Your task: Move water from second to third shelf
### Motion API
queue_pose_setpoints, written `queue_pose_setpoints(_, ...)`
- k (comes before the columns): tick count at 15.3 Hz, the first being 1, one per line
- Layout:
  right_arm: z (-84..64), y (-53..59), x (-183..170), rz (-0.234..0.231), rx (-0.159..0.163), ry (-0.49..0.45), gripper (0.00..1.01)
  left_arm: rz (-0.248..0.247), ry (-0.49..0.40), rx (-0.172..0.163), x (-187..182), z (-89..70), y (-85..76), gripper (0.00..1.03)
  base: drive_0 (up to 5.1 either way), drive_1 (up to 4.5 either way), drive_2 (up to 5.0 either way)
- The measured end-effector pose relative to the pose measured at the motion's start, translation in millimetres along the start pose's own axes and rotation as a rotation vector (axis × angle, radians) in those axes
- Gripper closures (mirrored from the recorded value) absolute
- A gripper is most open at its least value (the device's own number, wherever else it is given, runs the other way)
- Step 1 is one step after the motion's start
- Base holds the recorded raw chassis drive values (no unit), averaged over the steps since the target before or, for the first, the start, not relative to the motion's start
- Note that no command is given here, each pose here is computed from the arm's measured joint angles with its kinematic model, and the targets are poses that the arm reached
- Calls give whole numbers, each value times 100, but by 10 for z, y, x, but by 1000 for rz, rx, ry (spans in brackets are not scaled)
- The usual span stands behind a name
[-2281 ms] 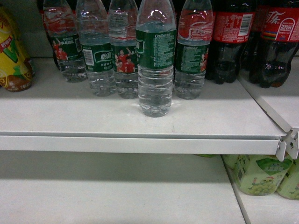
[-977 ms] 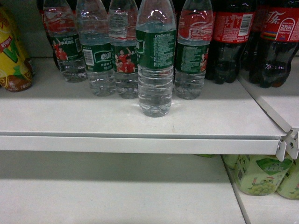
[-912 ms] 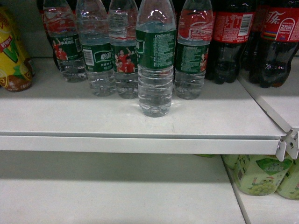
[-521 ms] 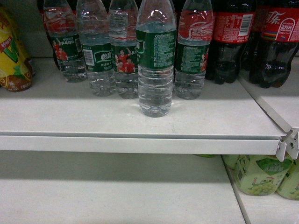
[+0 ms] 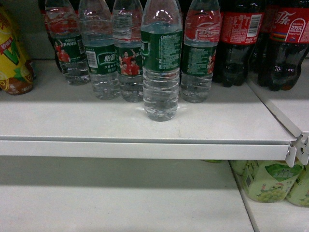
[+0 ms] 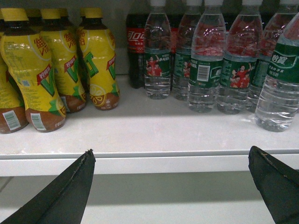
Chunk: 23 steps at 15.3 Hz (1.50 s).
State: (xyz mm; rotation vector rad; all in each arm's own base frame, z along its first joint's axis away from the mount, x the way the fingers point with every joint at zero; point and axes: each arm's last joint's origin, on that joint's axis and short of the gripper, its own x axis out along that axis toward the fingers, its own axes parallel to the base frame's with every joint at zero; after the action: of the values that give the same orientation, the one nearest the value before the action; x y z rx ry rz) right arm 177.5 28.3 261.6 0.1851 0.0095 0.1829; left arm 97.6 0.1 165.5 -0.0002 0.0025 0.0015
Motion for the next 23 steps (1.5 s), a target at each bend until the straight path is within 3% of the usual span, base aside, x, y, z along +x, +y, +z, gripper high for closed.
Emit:
queue_pose_setpoints(1,-32,107,130,27,-22,14,3,0,0,0,0,0,0,5,0,0,0)
queue_pose_setpoints(5,-417,503,530,127,-103,117,3,0,0,0,0,0,0,5,0,0,0)
queue_pose_setpoints(9,-734,773,958,164,-129,189,3,0,0,0,0,0,0,5,0,0,0)
queue_pose_setpoints(10,-776,855,1042,182,-130,190,3,0,0,0,0,0,0,5,0,0,0)
queue_pose_setpoints(14,-837,1054,1395,197,-70,216,3,0,0,0,0,0,0,5,0,0,0)
queue_pose_setpoints(16,-821,1167,1462,237,-51,198,3,0,0,0,0,0,0,5,0,0,0)
queue_pose_setpoints(20,-944,1251,1633,227,-60,219,3,0,0,0,0,0,0,5,0,0,0)
queue_pose_setpoints(23,-928,1279,1776,209,-74,214,3,0,0,0,0,0,0,5,0,0,0)
